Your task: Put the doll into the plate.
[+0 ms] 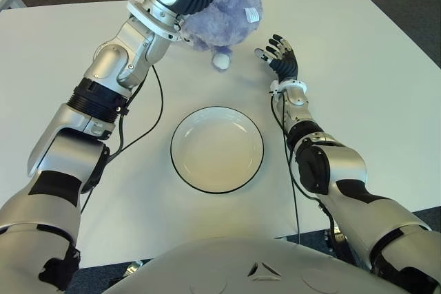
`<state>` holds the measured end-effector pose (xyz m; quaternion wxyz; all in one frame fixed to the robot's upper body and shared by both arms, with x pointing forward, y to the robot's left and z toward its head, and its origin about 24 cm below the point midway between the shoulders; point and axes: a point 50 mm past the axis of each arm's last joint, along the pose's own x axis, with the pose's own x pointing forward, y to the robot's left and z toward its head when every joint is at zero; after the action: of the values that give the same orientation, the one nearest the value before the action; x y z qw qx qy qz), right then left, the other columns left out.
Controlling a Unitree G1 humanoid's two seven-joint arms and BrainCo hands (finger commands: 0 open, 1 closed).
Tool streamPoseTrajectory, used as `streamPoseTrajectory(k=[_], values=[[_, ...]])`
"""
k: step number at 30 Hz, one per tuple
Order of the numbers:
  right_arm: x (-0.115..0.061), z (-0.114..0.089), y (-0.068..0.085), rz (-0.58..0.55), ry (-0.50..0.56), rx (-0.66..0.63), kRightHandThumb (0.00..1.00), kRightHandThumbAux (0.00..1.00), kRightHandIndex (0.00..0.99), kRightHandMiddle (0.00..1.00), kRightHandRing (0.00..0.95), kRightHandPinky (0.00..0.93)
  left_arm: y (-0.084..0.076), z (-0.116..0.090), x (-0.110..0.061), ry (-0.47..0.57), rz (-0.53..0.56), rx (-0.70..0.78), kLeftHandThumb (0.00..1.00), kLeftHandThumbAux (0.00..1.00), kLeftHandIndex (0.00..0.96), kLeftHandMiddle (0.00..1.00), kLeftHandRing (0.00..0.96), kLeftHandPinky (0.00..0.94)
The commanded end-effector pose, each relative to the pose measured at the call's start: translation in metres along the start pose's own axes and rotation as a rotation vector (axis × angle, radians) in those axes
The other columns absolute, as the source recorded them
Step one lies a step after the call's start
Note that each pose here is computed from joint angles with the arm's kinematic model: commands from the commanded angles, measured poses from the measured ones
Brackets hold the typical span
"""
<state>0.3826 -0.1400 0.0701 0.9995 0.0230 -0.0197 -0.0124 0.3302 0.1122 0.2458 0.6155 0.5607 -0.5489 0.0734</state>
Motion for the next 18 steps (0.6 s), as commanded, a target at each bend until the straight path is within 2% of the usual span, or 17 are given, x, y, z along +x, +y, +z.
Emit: streamPoseTrajectory(k=[1, 7, 18], values=[[-0.004, -0.011, 0.003, 0.006, 0.051, 0.004, 0.075, 0.831, 0.139, 0.157, 0.153, 0.164, 0.003, 0.001, -0.006, -0.009, -0.030, -0.002, 0.742, 0.693, 0.443, 0.830, 0.838, 0.867], [-0.004, -0.011, 0.002, 0.006, 0.054, 0.006, 0.080, 0.838, 0.137, 0.155, 0.151, 0.161, 0.010, 0.004, -0.008, 0.034, -0.080, -0.075, 0.740, 0.694, 0.443, 0.834, 0.844, 0.874], [-0.004, -0.012, 0.002, 0.005, 0.056, 0.001, 0.072, 0.840, 0.136, 0.161, 0.156, 0.161, 0.016, 0.007, -0.010, 0.034, -0.108, -0.083, 0.736, 0.695, 0.443, 0.836, 0.849, 0.874]])
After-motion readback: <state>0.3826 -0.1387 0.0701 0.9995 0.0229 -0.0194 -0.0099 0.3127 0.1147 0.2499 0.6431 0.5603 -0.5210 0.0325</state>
